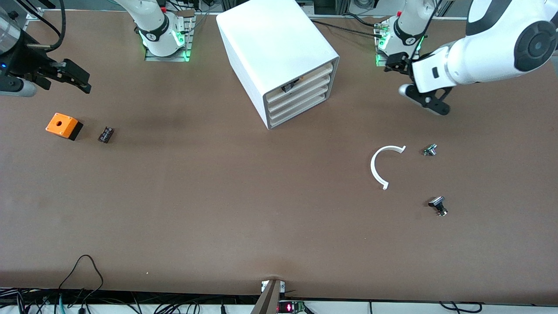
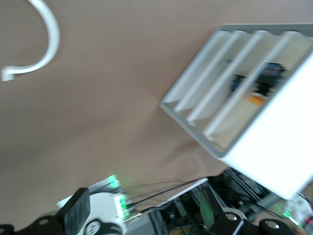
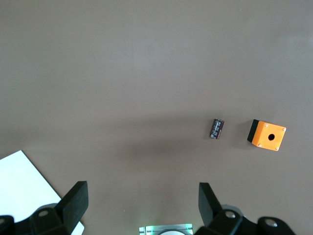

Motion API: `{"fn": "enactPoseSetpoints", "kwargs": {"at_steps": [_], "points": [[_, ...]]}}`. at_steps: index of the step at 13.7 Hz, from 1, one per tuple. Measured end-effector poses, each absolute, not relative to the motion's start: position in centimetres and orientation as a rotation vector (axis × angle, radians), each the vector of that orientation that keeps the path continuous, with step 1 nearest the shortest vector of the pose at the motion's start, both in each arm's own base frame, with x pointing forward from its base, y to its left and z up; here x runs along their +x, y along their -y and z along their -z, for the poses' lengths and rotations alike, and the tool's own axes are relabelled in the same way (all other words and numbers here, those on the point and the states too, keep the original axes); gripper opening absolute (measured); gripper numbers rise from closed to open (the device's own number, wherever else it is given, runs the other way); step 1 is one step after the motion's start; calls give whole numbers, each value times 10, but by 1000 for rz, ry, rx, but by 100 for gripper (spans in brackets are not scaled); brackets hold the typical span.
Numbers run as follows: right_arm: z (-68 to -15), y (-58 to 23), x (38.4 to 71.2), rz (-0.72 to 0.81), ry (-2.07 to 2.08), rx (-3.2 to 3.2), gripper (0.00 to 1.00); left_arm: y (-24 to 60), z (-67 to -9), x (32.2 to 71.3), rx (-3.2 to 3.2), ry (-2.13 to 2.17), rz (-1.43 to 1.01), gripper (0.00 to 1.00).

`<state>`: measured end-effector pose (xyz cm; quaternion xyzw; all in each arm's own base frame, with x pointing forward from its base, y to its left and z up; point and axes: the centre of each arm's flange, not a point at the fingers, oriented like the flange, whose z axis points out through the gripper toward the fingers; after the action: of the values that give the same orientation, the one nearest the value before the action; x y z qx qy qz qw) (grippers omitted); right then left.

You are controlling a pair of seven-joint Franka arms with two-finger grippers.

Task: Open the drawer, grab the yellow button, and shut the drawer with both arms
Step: 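Move the left gripper to the drawer handle while the right gripper advances, then grasp the drawer handle with the left gripper and pull the drawer open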

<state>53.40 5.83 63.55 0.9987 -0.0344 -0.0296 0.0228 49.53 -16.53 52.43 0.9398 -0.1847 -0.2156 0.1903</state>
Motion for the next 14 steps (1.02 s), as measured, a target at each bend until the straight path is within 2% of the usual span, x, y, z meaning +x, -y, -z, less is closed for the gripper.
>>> {"fn": "enactPoseSetpoints", "kwargs": {"at_steps": [6, 10, 14], "points": [[-572, -128, 552, 264, 271, 3063, 100, 183, -413, 537, 2208, 531, 608, 99], [-549, -169, 565, 326, 385, 3079, 100, 202, -365, 531, 1986, 497, 586, 99], [-537, -200, 584, 334, 431, 3083, 100, 221, -333, 507, 1823, 498, 558, 99]]}}
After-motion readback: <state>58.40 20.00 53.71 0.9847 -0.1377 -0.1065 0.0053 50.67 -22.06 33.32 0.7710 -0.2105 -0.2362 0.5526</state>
